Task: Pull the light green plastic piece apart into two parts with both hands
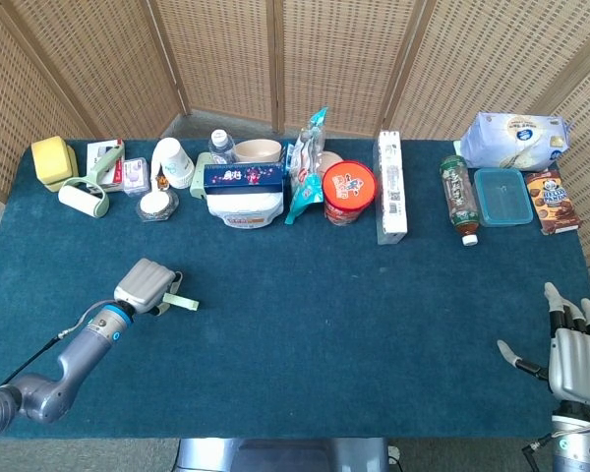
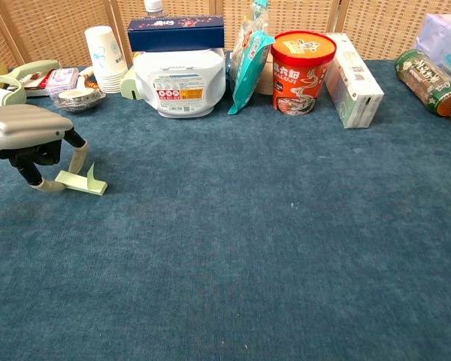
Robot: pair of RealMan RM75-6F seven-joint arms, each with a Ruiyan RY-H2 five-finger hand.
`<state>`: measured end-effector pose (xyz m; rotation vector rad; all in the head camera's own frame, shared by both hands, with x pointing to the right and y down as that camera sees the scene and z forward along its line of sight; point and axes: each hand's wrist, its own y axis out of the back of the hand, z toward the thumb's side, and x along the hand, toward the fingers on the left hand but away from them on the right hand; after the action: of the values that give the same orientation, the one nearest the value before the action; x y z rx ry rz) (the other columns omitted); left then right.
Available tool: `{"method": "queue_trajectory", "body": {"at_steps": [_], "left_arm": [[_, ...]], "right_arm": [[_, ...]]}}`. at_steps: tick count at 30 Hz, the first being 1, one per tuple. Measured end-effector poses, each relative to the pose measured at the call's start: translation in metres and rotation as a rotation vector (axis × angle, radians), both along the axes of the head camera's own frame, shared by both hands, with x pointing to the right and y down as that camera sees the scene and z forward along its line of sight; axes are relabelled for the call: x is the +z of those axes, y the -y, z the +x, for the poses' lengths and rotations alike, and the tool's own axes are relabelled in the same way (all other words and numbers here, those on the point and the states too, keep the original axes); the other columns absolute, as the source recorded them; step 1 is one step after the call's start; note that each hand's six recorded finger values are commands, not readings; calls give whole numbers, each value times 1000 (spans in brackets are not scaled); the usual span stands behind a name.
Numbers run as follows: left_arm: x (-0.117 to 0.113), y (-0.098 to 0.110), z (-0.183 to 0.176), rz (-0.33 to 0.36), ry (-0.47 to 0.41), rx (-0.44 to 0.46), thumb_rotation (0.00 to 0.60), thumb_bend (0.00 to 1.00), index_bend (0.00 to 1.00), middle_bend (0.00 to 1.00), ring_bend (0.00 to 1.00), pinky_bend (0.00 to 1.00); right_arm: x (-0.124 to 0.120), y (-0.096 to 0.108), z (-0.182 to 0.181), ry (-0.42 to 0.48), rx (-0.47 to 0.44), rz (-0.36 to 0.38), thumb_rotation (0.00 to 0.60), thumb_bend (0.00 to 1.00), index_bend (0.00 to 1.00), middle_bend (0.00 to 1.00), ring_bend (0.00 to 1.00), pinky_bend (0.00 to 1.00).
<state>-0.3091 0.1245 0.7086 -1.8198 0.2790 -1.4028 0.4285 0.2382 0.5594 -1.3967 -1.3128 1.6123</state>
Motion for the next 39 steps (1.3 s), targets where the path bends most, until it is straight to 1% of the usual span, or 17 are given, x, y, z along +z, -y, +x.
{"method": "queue_trajectory", "body": {"at_steps": [6,10,12,18,21,23,25,26,27,30,32,34,37,39], "left_arm": [[-7,4,-1,11,-3,-3,600,344,597,1000,1000,1000],[-17,9,-2,10,-28,-25,600,344,598,1000,1000,1000],[-26,14,-4,7,-48,-45,600,344,599,1000,1000,1000],[-58,33,-10,8,-94,-88,600,345,603,1000,1000,1000],[-71,41,-9,-3,-119,-102,600,346,603,1000,1000,1000],[-78,43,-6,-9,-131,-99,600,347,603,1000,1000,1000],[-83,44,-3,-16,-141,-93,600,347,603,1000,1000,1000],[-86,45,-1,-20,-146,-87,600,347,603,1000,1000,1000],[-88,46,0,-22,-148,-82,600,347,603,1000,1000,1000],[-96,51,6,-20,-156,-64,600,347,603,1000,1000,1000],[-101,53,10,-21,-164,-54,600,347,603,1000,1000,1000],[-105,56,15,-22,-167,-38,600,347,603,1000,1000,1000],[-110,59,23,-26,-174,-18,600,346,603,1000,1000,1000],[-113,60,30,-32,-181,-5,600,346,603,1000,1000,1000]], "right_arm": [[3,1,-2,15,-4,-2,415,8,0,217,179,32],[6,5,-5,43,-8,-1,414,9,0,217,179,33],[8,7,-8,64,-13,-5,414,9,0,217,179,36],[15,16,-23,164,-42,-2,415,9,0,233,193,113],[20,21,-35,231,-65,5,415,15,0,234,193,127],[24,25,-46,284,-88,4,413,38,0,237,193,143],[28,30,-58,337,-112,2,420,114,0,264,205,184],[29,31,-62,361,-121,1,439,171,2,289,219,218],[30,33,-67,385,-130,1,472,224,9,320,239,256],[31,43,-86,466,-174,1,560,293,48,393,296,340],[32,49,-100,507,-214,1,576,305,58,408,306,357],[32,55,-112,534,-247,0,579,307,73,425,315,361],[32,59,-124,579,-269,-1,578,307,155,503,376,394],[31,63,-131,606,-283,6,576,307,216,558,427,439]]}}
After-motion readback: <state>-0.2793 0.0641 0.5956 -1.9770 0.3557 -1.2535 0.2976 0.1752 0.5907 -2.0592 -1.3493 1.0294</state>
